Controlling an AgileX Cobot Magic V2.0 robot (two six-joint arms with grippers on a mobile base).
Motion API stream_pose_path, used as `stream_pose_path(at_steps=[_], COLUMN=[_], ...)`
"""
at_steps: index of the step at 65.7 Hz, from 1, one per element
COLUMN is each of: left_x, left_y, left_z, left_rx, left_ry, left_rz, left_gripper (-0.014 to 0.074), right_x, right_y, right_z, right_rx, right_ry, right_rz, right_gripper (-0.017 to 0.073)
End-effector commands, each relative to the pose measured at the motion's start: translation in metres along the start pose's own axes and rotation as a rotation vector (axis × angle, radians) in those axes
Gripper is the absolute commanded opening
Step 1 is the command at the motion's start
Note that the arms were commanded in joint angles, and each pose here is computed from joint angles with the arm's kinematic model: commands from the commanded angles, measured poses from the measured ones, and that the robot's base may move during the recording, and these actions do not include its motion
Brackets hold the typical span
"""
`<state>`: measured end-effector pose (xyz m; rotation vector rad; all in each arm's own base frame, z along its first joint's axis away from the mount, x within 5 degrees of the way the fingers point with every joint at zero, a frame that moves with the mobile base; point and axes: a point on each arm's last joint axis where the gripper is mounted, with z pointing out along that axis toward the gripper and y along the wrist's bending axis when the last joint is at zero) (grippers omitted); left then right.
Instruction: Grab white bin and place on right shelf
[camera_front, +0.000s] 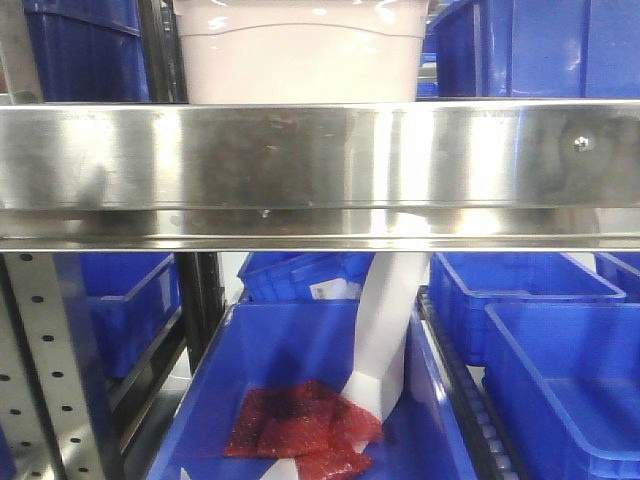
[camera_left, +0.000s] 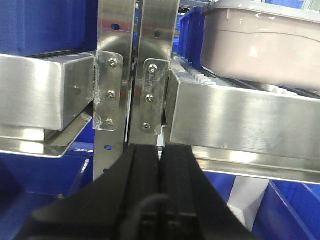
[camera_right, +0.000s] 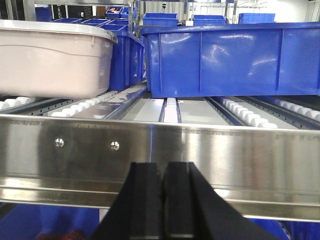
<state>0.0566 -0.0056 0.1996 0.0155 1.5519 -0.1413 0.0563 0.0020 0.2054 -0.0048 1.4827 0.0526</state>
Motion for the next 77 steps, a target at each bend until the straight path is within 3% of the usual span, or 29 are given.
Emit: stream_pose_path(at_steps=[1,8,77], left_x=[-0.0098,-0.011,-0.011], left_y=[-0.0013,-0.0012,-0.0012], left_z=[-0.0015,-0.0016,-0.0016], left_rx=[0.017,0.013,0.013], left_ry=[-0.112,-0.126,-0.126], left_rz=[0.01,0.053,0.053], left_gripper=[-0.0118,-0.0118,-0.0118], right_x=[-0.0101,-0.0101,-0.0101], right_y=[0.0003,0.0003,0.0003], right_z=[-0.0018,-0.0018,-0.0018], right_rx=[0.0,0.0,0.0], right_ry=[-0.111,-0.111,-0.111], right_rz=[-0.008,-0.008,-0.008], right_gripper=[0.0056,0.0056,0.0056])
